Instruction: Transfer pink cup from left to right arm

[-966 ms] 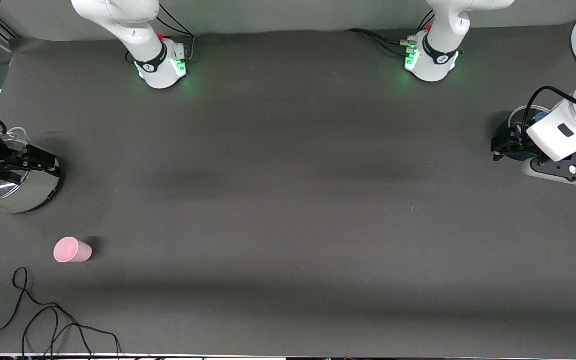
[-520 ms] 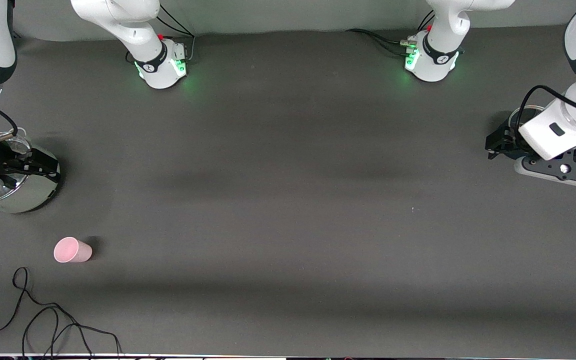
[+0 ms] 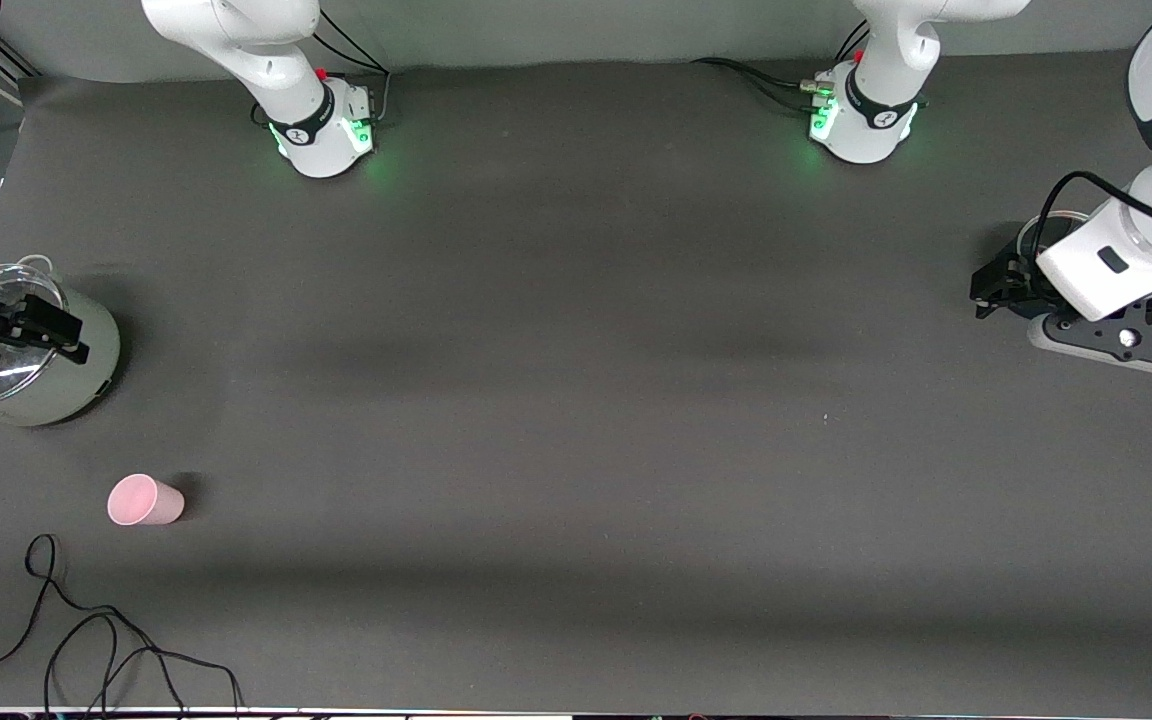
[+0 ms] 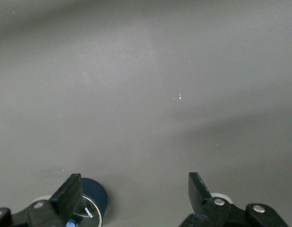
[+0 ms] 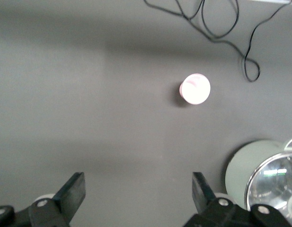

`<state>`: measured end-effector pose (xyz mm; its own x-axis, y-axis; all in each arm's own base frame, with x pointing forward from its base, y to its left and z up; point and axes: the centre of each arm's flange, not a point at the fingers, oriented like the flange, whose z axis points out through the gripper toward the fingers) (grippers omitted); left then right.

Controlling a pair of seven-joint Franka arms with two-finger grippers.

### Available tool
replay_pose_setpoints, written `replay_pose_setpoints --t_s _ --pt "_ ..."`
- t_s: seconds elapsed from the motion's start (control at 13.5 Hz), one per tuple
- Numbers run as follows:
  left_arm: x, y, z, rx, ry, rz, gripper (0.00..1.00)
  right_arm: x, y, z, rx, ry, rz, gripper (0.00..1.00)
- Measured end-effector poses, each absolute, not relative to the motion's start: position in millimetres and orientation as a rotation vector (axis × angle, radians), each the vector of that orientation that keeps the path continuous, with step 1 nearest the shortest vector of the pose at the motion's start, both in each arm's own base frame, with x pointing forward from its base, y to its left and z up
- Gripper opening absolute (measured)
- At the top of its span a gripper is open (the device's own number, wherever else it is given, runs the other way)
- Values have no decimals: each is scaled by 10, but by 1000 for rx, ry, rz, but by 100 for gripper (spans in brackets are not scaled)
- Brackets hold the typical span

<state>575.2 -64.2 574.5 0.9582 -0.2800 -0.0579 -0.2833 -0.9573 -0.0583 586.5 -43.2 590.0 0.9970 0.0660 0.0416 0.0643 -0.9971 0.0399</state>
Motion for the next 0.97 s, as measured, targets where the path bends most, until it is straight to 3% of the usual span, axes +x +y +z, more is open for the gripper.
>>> replay_pose_setpoints --t_s 0.3,0.97 --pt "5759 -642 5728 -3043 438 80 100 5779 -402 5853 3139 96 -38 100" --pt "5760 -645 5726 -3043 439 80 100 5762 -419 5864 3163 82 -42 100"
